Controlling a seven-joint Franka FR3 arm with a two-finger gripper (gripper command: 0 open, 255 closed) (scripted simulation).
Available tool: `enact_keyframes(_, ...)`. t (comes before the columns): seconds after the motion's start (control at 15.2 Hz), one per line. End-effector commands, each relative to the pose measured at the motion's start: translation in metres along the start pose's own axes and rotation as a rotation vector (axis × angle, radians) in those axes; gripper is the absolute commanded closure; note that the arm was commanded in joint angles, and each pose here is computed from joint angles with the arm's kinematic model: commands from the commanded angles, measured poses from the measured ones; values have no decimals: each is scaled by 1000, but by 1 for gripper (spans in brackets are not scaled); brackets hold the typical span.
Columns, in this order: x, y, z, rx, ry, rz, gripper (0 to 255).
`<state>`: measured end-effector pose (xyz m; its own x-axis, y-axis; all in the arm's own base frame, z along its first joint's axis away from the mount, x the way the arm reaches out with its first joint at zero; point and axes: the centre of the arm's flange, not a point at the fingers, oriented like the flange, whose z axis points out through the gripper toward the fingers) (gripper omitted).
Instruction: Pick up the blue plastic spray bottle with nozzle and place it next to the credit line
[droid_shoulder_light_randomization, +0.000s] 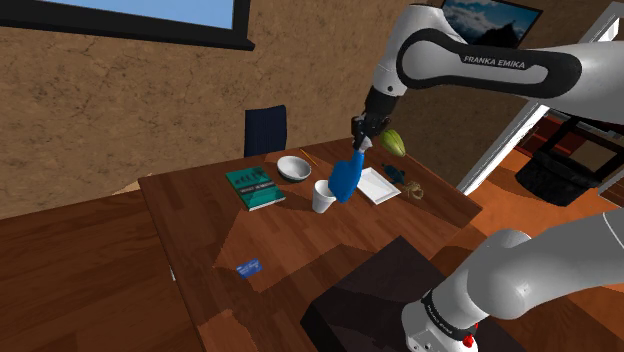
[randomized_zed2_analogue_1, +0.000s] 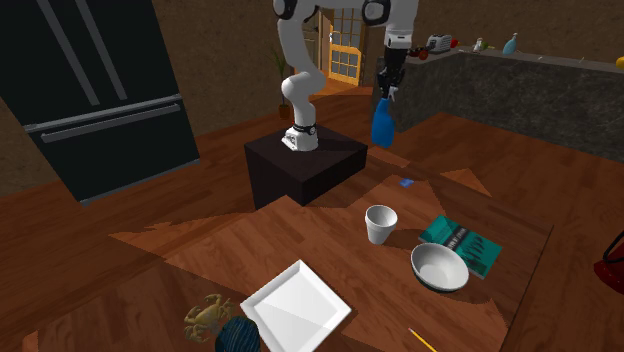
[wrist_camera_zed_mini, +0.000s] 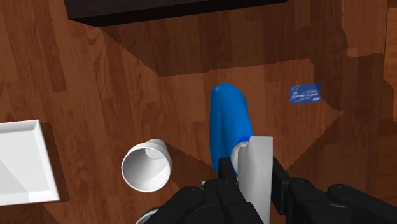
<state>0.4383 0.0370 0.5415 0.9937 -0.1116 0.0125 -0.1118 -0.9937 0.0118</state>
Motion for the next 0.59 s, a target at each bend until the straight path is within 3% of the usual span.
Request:
enact_keyframes(0.0,-7,-26,1,0,0,2,255)
enact_keyframes(0.53,-30,-129,-1,0,0,2,255)
